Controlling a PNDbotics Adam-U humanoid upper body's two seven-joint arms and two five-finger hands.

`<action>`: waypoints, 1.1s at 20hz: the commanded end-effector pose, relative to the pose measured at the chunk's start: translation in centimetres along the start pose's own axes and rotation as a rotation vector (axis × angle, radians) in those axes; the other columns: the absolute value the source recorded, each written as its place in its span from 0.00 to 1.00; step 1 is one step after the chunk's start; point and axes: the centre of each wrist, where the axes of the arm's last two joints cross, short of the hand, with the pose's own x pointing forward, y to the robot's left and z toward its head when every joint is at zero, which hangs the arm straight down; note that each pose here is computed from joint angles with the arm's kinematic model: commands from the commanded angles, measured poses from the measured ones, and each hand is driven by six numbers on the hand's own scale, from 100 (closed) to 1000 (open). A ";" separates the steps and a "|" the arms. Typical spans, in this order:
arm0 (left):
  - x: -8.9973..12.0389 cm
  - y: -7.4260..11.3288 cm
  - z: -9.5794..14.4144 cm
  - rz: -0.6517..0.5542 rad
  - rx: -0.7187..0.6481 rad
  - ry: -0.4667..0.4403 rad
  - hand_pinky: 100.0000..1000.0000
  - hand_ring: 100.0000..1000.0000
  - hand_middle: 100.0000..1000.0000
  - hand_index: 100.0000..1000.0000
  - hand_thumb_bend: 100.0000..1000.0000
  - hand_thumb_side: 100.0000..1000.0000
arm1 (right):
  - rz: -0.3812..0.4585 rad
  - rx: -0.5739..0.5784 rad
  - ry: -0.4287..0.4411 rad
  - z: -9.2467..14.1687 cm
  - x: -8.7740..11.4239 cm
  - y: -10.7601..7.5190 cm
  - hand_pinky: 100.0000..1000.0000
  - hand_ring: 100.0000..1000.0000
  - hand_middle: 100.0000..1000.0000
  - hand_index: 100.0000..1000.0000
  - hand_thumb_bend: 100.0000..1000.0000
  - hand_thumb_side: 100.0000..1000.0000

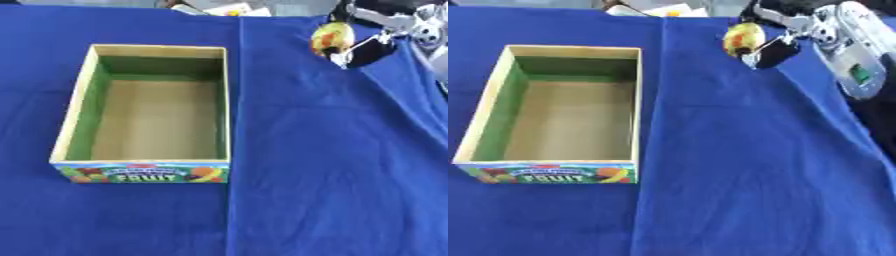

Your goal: Pick up objects on the table and place them in the box.

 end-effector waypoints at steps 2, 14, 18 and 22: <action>0.5 0.1 -0.4 -0.001 -0.015 -0.024 0.53 0.83 0.82 0.74 0.00 1.00 | 0.028 -0.121 -0.087 -0.2 2.8 -3.9 0.74 0.61 0.46 0.56 0.00 0.11; 0.6 -0.2 -0.5 0.027 -0.029 -0.033 0.53 0.83 0.82 0.74 0.00 1.00 | -0.048 -0.187 -0.414 -4.7 13.2 -5.7 0.72 0.57 0.45 0.56 0.00 0.12; 0.6 -0.4 -0.7 0.042 -0.028 -0.042 0.53 0.83 0.82 0.74 0.00 1.00 | -0.097 -0.188 -0.457 -6.0 15.8 -5.0 0.72 0.56 0.45 0.55 0.00 0.12; 0.7 -0.6 -0.9 0.061 -0.023 -0.064 0.53 0.83 0.82 0.75 0.00 1.00 | -0.124 -0.159 -0.446 -7.6 17.6 -3.1 0.72 0.56 0.44 0.55 0.00 0.11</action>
